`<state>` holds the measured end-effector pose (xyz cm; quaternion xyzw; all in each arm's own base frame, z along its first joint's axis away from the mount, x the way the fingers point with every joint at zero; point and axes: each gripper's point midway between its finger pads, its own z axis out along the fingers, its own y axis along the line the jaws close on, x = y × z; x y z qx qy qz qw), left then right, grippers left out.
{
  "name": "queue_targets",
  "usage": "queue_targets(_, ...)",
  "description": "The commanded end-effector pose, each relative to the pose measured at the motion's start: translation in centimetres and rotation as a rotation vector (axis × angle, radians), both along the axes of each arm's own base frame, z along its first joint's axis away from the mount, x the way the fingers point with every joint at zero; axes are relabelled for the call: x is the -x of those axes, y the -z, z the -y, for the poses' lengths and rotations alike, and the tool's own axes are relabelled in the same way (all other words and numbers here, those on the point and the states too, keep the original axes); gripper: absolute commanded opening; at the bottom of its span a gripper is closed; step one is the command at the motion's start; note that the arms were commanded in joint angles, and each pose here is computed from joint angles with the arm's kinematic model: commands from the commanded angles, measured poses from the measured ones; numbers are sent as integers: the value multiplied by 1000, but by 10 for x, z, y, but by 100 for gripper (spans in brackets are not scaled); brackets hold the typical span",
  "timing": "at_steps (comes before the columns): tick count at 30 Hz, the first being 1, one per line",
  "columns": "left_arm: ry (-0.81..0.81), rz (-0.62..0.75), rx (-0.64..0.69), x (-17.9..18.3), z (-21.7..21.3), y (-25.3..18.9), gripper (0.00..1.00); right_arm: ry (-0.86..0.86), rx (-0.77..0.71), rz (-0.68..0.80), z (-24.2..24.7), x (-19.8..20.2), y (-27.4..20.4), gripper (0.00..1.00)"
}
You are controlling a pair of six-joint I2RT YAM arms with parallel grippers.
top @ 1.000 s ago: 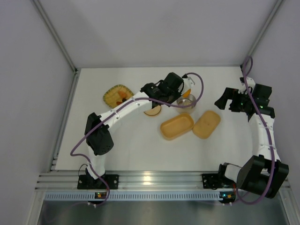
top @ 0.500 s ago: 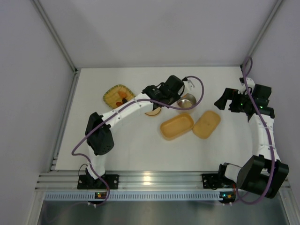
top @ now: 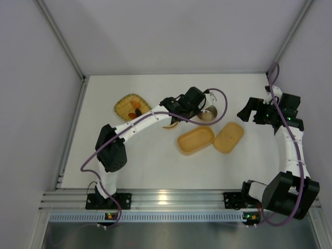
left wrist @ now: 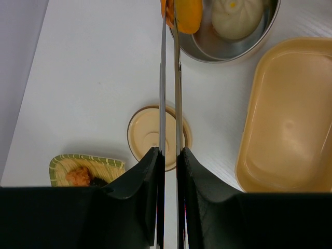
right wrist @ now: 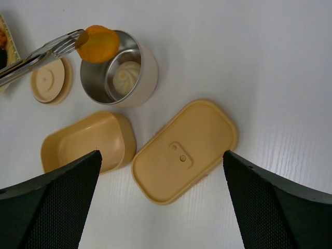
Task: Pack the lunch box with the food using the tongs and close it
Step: Place the fake food in the packing box.
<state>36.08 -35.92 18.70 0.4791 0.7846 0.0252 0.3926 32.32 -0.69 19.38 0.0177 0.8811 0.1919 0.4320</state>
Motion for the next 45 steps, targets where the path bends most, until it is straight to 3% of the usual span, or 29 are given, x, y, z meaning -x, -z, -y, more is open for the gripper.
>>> queue_targets(1,1,61,23,-6,10,-9,11,-1,7,74,4,-10,-16,99)
queue_targets(7,4,76,4,-6,12,-6,13,-1,7,73,4,-10,-15,99)
queue_targets(18,18,76,12,0,12,-10,44,-2,5,72,4,-10,-14,99)
queue_targets(34,20,52,69,9,11,-26,43,-4,3,73,3,-10,-15,99)
queue_targets(45,-34,8,100,-11,3,-15,42,3,7,68,4,-9,-14,99)
